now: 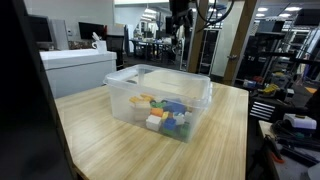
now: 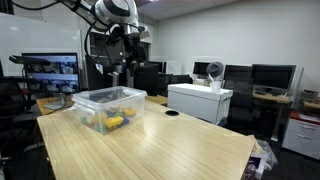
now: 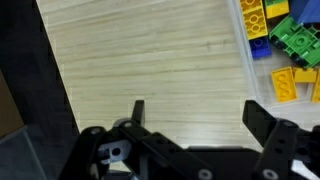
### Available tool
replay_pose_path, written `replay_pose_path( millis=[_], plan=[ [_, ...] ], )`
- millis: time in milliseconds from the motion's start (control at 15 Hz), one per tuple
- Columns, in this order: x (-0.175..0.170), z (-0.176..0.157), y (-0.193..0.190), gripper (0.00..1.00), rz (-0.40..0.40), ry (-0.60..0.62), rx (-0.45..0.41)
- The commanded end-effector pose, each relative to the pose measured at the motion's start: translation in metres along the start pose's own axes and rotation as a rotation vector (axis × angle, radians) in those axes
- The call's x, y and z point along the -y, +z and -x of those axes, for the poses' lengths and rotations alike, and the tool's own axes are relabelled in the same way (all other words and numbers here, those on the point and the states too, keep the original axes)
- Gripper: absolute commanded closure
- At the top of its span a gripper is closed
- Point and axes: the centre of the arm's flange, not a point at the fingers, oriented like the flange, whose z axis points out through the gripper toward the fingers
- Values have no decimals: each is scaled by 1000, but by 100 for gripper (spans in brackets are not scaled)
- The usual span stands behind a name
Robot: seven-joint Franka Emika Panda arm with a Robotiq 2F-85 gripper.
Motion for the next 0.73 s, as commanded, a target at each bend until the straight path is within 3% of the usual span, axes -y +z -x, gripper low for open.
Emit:
replay_pose_path(
  millis=[0,67,667],
  plan=[
    [3,5,41,0,-19,-33,-40],
    [3,-1,16,0,-9,-6,-18],
    [5,-4,20,0,-10,-7,-22]
  ],
)
